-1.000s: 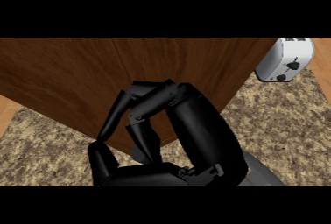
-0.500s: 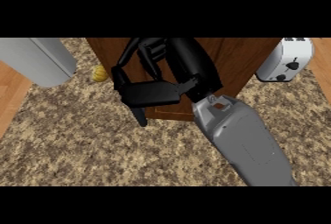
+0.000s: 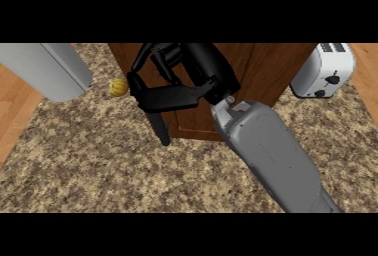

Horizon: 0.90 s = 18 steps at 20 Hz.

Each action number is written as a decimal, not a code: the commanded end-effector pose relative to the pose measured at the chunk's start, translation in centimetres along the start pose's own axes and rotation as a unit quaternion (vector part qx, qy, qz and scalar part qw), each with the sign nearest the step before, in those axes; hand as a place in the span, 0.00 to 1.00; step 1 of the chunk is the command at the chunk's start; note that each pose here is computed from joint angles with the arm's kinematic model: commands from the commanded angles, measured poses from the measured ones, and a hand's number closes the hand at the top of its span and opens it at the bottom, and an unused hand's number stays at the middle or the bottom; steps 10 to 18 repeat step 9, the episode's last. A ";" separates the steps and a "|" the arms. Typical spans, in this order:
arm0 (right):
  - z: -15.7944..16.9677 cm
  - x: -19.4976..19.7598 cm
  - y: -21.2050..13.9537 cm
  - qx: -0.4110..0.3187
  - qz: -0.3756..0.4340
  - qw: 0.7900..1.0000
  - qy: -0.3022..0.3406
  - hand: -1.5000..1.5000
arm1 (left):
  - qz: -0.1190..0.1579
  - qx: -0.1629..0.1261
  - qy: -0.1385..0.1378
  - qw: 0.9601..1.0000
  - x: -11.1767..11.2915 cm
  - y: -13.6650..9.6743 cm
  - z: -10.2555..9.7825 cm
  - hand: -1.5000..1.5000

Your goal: Pick up the bottled water, place it into the cabinet and close the cabinet

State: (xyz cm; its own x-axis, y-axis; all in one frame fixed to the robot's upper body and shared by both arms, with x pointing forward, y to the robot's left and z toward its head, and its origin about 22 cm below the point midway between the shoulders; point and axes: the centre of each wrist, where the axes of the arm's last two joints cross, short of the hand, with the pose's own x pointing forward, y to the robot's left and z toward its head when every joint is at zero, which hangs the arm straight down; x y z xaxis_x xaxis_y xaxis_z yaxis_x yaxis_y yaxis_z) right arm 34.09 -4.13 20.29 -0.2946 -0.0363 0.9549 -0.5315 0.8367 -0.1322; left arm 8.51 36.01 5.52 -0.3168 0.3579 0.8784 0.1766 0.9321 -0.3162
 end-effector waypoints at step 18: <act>-1.8 -3.9 -4.4 -0.086 0.021 0.994 0.071 1.00 | 0.013 -0.020 -0.006 1.000 -0.3 -0.5 -1.1 1.00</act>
